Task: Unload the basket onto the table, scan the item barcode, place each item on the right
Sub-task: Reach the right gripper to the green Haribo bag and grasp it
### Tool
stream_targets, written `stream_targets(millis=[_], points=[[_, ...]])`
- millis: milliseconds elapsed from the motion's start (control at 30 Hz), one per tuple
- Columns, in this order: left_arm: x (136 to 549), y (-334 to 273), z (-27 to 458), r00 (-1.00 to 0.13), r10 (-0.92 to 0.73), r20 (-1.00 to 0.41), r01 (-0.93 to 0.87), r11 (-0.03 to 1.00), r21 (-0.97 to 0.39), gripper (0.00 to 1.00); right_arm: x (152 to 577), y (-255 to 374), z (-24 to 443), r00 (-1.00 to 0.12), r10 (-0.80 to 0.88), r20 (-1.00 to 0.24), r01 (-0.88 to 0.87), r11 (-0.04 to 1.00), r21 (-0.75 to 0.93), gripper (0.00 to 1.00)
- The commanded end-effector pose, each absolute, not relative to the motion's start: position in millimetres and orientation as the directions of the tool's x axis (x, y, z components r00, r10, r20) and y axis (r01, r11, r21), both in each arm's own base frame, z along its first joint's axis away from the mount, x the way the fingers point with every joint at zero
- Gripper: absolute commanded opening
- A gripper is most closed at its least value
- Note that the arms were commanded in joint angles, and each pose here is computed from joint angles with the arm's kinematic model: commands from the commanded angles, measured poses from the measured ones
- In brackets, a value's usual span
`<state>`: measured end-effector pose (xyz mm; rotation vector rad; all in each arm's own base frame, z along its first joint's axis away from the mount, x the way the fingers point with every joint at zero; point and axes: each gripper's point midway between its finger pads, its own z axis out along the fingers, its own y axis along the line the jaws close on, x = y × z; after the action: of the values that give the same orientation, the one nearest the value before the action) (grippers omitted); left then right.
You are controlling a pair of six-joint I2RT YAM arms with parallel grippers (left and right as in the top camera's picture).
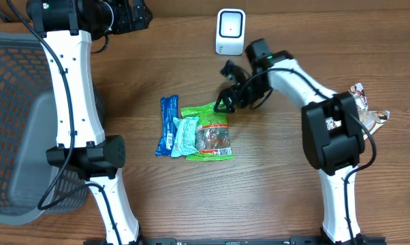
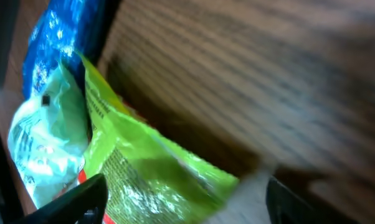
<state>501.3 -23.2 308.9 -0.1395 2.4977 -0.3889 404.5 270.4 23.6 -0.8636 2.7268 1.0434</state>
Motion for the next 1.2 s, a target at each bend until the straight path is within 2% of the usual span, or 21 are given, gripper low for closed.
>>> stream_targets(millis=[0, 100, 167, 200, 233, 300, 367, 533, 633, 700, 733, 867, 933, 1067, 1167], points=[[498.9, -25.3, 321.5, -0.796, -0.190, -0.574, 0.000, 0.949, -0.314, 1.00, 395.4, 267.8, 2.5, -0.899, -0.403, -0.170, -0.424, 0.708, 0.565, 0.76], [498.9, -25.3, 321.5, -0.796, -0.190, -0.574, 0.000, 0.949, -0.314, 1.00, 387.7, 259.9, -20.6, -0.937, -0.337, -0.093, -0.337, 0.799, 0.498, 0.74], [498.9, -25.3, 321.5, -0.796, -0.190, -0.574, 0.000, 0.949, -0.314, 1.00, 381.2, 250.9, -36.8, -0.954, -0.294, -0.051, -0.286, 0.852, 0.439, 0.66], [498.9, -25.3, 321.5, -0.796, -0.190, -0.574, 0.000, 0.949, -0.314, 1.00, 380.2, 244.1, -43.6, -0.966, -0.258, -0.032, -0.247, 0.875, 0.416, 0.44], [498.9, -25.3, 321.5, -0.796, -0.190, -0.574, 0.000, 0.949, -0.314, 1.00, 382.8, 238.9, -46.2, -0.970, -0.240, -0.033, -0.233, 0.885, 0.404, 0.27], [498.9, -25.4, 321.5, -0.797, -0.190, -0.574, 0.000, 0.949, -0.315, 1.00, 387.8, 236.3, -45.5, -0.972, -0.230, -0.044, -0.228, 0.885, 0.406, 0.19], [498.9, -25.3, 321.5, -0.796, -0.190, -0.574, 0.000, 0.949, -0.314, 1.00, 398.7, 226.4, -42.8, -0.987, -0.154, -0.037, -0.156, 0.899, 0.410, 0.04], [498.9, -25.3, 321.5, -0.796, -0.190, -0.574, 0.000, 0.949, -0.314, 1.00, 417.8, 164.2, -45.8, -0.988, 0.143, 0.051, 0.152, 0.927, 0.342, 0.04], [498.9, -25.4, 321.5, -0.797, -0.190, -0.574, 0.000, 0.949, -0.315, 1.00, 424.0, 125.9, -46.4, -0.950, 0.298, 0.094, 0.313, 0.898, 0.309, 0.04], [498.9, -25.3, 321.5, -0.796, -0.190, -0.574, 0.000, 0.949, -0.314, 1.00, 427.5, 105.9, -37.9, -0.931, 0.344, 0.119, 0.364, 0.867, 0.340, 0.09], [498.9, -25.3, 321.5, -0.796, -0.190, -0.574, 0.000, 0.949, -0.314, 1.00, 427.9, 101.3, -32.7, -0.931, 0.344, 0.122, 0.365, 0.860, 0.356, 0.16], [498.9, -25.3, 321.5, -0.796, -0.190, -0.574, 0.000, 0.949, -0.314, 1.00, 422.3, 98.2, -13.8, -0.952, 0.280, 0.127, 0.307, 0.857, 0.414, 0.58], [498.9, -25.3, 321.5, -0.796, -0.190, -0.574, 0.000, 0.949, -0.314, 1.00, 410.6, 102.2, -6.7, -0.956, 0.243, 0.162, 0.290, 0.855, 0.429, 0.73], [498.9, -25.5, 321.5, -0.797, -0.189, -0.574, 0.001, 0.949, -0.314, 1.00, 382.8, 125.9, -12.8, -0.958, 0.169, 0.230, 0.255, 0.871, 0.421, 0.78], [498.9, -25.3, 321.5, -0.796, -0.190, -0.574, 0.000, 0.949, -0.314, 1.00, 376.9, 156.2, -29.1, -0.976, 0.111, 0.186, 0.183, 0.882, 0.435, 0.78]])
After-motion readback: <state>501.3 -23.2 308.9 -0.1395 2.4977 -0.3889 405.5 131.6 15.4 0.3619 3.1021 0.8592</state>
